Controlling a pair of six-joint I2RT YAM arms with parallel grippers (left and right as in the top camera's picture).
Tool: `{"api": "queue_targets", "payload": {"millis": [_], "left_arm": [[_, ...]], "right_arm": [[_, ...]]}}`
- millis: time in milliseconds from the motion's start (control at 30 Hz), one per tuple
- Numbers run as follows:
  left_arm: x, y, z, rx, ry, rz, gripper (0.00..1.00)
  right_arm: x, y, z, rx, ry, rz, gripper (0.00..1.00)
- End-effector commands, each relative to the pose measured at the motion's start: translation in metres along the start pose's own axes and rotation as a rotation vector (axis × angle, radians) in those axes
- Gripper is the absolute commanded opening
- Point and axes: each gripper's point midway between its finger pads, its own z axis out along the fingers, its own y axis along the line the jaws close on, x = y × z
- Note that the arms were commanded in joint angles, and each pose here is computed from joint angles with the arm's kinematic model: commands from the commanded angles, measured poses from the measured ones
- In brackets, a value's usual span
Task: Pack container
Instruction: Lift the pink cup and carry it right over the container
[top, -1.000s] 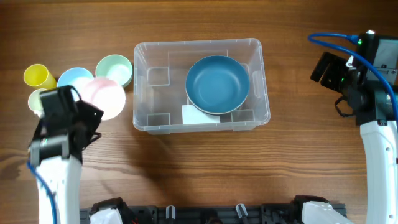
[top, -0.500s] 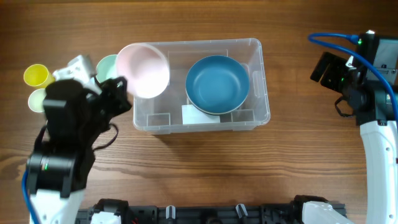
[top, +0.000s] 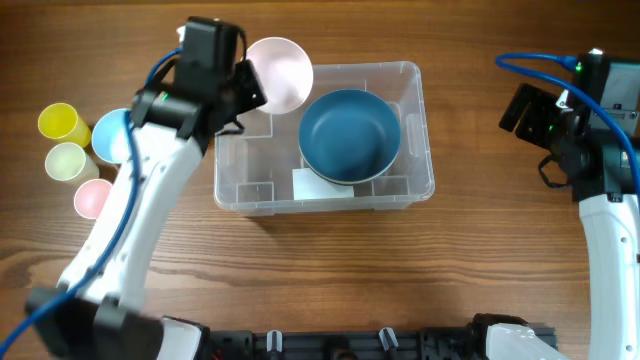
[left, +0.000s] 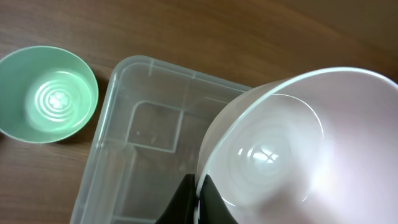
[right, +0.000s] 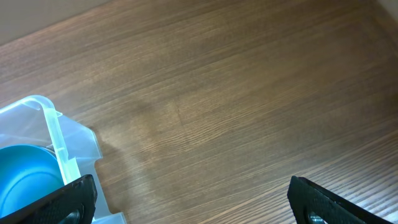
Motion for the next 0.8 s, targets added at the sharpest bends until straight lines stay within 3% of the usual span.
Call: {"api": "queue_targets", "payload": {"millis": [0,167,367,600,767], "left_arm": [[-0.003,0.006,0.023,-0.067,0.006,-0.043,0.04],[0.006,0.022,0.046,-0.17,0.027,-0.126,0.04],[0.012,0.024,0.054,-0.186,0.035,-0.261,0.04],[0.037,0.01,0.076,-0.209,0.093,-0.219,0.04],[0.055,0.015,0.091,-0.277,0.12,-0.267,0.04]], "right_arm": [[-0.004,-0.003,0.0,0.018,-0.008,0.02,0.99],[-0.004,-0.003,0.0,0.018,-0.008,0.02,0.99],[-0.004,-0.003,0.0,0.018,-0.008,0.02,1.0],[-0.004,-0.003,0.0,0.018,-0.008,0.019,0.99],[-0.004,-0.003,0.0,0.018,-0.008,0.02,0.99]]}}
